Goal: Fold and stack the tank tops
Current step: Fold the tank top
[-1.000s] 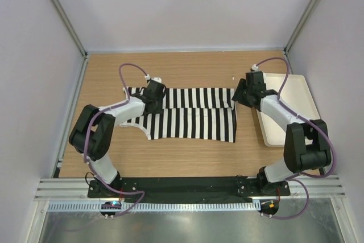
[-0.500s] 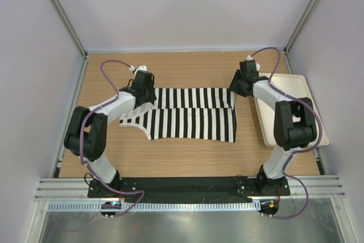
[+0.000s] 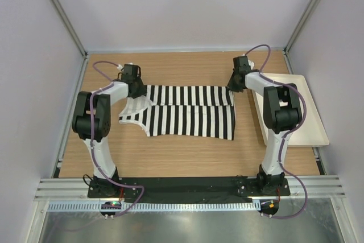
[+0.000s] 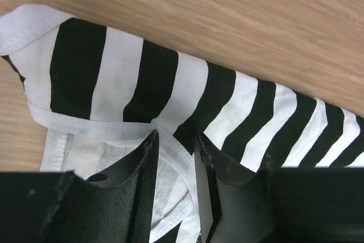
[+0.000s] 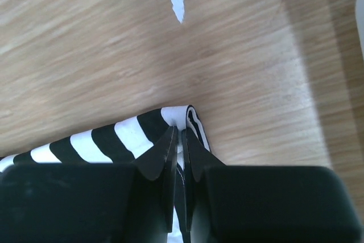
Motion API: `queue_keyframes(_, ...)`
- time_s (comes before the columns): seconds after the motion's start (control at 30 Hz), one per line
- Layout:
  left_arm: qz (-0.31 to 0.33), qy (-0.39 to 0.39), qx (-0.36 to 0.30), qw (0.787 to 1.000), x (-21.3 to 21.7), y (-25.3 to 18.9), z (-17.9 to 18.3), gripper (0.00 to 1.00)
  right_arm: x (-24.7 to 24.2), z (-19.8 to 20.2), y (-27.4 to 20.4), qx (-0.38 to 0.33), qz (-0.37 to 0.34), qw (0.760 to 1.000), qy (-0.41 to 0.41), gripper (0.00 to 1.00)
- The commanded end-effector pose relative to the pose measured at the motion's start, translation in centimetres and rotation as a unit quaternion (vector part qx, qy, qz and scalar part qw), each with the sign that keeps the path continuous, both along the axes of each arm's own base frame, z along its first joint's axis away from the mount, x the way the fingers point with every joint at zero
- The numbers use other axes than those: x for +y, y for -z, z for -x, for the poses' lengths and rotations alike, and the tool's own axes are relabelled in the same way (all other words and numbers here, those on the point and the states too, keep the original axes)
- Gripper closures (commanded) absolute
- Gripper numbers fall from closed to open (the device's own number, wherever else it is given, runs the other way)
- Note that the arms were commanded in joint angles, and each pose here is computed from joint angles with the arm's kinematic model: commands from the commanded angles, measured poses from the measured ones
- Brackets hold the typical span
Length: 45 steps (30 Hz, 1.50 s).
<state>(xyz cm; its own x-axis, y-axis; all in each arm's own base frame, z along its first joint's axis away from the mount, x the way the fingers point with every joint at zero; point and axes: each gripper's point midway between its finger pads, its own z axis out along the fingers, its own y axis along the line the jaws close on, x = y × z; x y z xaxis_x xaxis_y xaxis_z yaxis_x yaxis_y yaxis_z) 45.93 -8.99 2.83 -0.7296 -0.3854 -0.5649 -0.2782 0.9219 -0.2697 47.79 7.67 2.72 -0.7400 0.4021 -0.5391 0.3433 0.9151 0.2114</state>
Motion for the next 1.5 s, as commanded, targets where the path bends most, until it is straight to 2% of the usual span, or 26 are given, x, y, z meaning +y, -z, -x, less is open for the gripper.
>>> queue_keyframes(0.0, 0.011, -0.005, -0.012, 1.000, 0.5, -0.5, -2.0, 0.67, -0.1, -1.8, -0.9, -0.018, 0.008, 1.000, 0.013, 0.87)
queue_keyframes(0.17, 0.000, -0.006, -0.009, 1.000, 0.9, -0.8, -3.8, 0.67, 0.6, -4.5, -1.1, -0.022, 0.003, 1.000, 0.009, 0.82)
queue_keyframes(0.27, -0.003, -0.008, -0.032, 0.999, 1.1, -3.1, -3.4, 0.64, 0.6, -5.5, -3.9, -0.039, 0.005, 0.999, 0.005, 0.69)
queue_keyframes(0.33, -0.023, -0.014, -0.060, 0.998, 1.9, -4.9, -3.0, 0.59, 0.8, -5.1, -5.3, -0.058, -0.001, 0.998, 0.001, 0.64)
queue_keyframes(0.4, -0.042, -0.023, -0.082, 0.995, 2.6, -7.2, -1.3, 0.55, 0.8, -3.7, -7.3, -0.073, -0.010, 0.997, -0.001, 0.52)
queue_keyframes(0.47, -0.044, -0.034, -0.095, 0.994, 2.8, -8.5, 1.2, 0.51, 1.1, -2.4, -10.5, -0.107, -0.032, 0.994, -0.003, 0.46)
queue_keyframes(0.53, -0.043, -0.042, -0.110, 0.992, 2.4, -9.0, 2.9, 0.48, 1.3, 0.0, -9.6, -0.100, -0.038, 0.994, -0.008, 0.43)
queue_keyframes(0.57, -0.050, -0.047, -0.101, 0.993, 2.1, -7.8, 4.9, 0.44, 1.4, 0.9, -10.0, -0.103, -0.041, 0.994, -0.011, 0.42)
queue_keyframes(0.63, -0.048, -0.062, -0.128, 0.989, 2.0, -9.4, 6.6, 0.39, 1.5, 3.6, -10.2, -0.100, -0.038, 0.994, -0.020, 0.42)
queue_keyframes(0.67, -0.045, -0.066, -0.119, 0.990, 2.0, -8.3, 8.1, 0.33, 1.8, 4.5, -10.1, -0.096, -0.042, 0.994, -0.027, 0.41)
queue_keyframes(0.7, -0.040, -0.077, -0.136, 0.987, 2.4, -9.4, 8.8, 0.27, 1.7, 6.3, -9.8, -0.089, -0.041, 0.995, -0.031, 0.41)
queue_keyframes(0.73, -0.045, -0.090, -0.126, 0.987, 3.0, -8.4, 10.0, 0.20, 1.9, 7.3, -9.5, -0.084, -0.041, 0.995, -0.034, 0.41)
queue_keyframes(0.77, -0.038, -0.112, -0.127, 0.985, 3.5, -8.3, 10.7, 0.01, 1.5, 8.9, -8.1, -0.066, -0.036, 0.997, -0.036, 0.41)
queue_keyframes(0.8, -0.033, -0.130, -0.144, 0.980, 4.1, -9.4, 11.3, 0.00, 1.4, 9.7, -9.2, -0.081, -0.037, 0.995, -0.036, 0.41)
queue_keyframes(0.87, -0.024, -0.164, -0.134, 0.977, 5.0, -8.3, 13.0, 0.00, 0.6, 11.8, -8.1, -0.066, -0.031, 0.997, -0.027, 0.43)
queue_keyframes(0.9, 0.000, -0.157, -0.140, 0.978, 4.3, -8.3, 13.2, 0.01, 0.6, 12.5, -8.0, -0.065, -0.034, 0.997, -0.023, 0.43)
queue_keyframes(0.97, 0.041, -0.148, -0.160, 0.975, 3.4, -8.0, 14.0, 0.14, 0.6, 13.6, -8.2, -0.067, -0.047, 0.997, -0.017, 0.45)
queue_keyframes(1.03, 0.105, -0.147, -0.135, 0.974, 1.8, -7.5, 15.6, 0.23, 1.1, 16.2, -6.4, -0.029, -0.069, 0.997, -0.010, 0.48)
queue_keyframes(1.23, 0.143, -0.147, -0.067, 0.976, 0.2, -5.9, 18.3, 0.23, 2.5, 19.7, -3.5, 0.011, -0.078, 0.997, -0.027, 0.55)
queue_keyframes(1.47, 0.149, -0.139, -0.023, 0.979, -1.8, -3.7, 19.7, 0.24, 2.6, 21.7, -0.7, 0.040, -0.065, 0.997, -0.029, 0.55)
